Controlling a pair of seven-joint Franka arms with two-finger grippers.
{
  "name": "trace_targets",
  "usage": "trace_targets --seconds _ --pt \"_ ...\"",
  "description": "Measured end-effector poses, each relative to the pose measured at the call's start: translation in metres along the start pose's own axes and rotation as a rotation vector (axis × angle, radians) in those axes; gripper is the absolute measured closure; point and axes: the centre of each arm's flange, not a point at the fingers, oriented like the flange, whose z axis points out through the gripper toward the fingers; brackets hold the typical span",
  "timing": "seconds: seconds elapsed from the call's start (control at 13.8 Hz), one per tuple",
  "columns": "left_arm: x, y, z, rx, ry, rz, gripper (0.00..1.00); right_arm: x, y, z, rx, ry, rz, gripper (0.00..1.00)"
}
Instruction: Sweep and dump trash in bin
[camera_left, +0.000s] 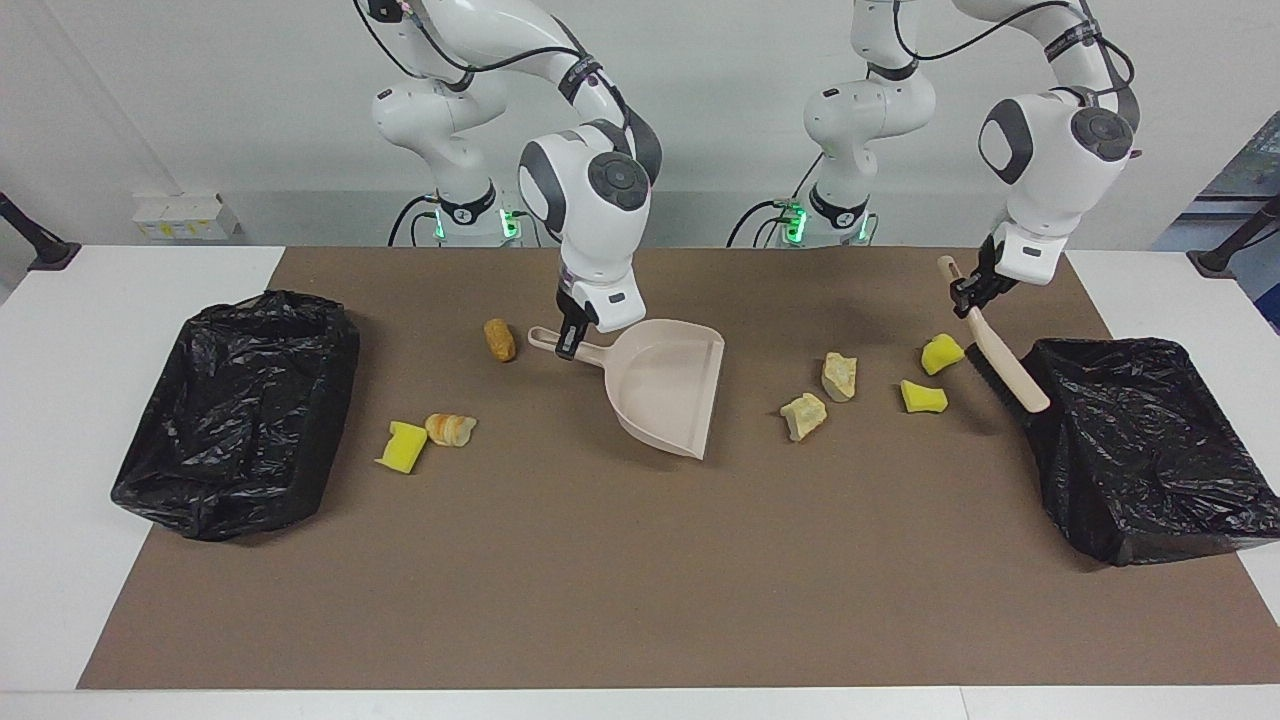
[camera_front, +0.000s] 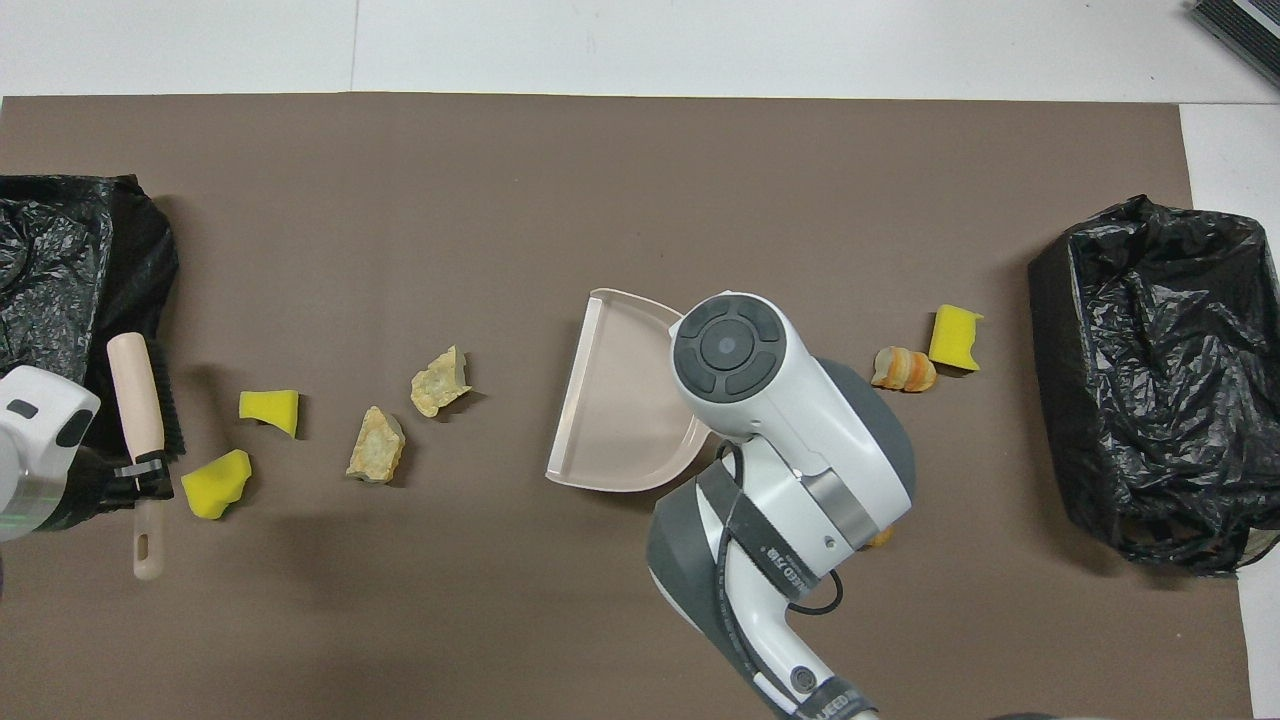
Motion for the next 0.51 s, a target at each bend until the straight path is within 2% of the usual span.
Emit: trace_targets --seconds 0.29,0.51 --pt "-0.036 -0.032 0.011 -0.005 0.02 0.075 0.74 0.021 -0.017 0.014 -0.025 -0.085 -0.041 0.68" --pt "-0.064 -0.035 0.024 -0.003 0.037 0.107 0.74 0.019 -0.015 0.014 -0.031 -0.092 -0.039 0.68"
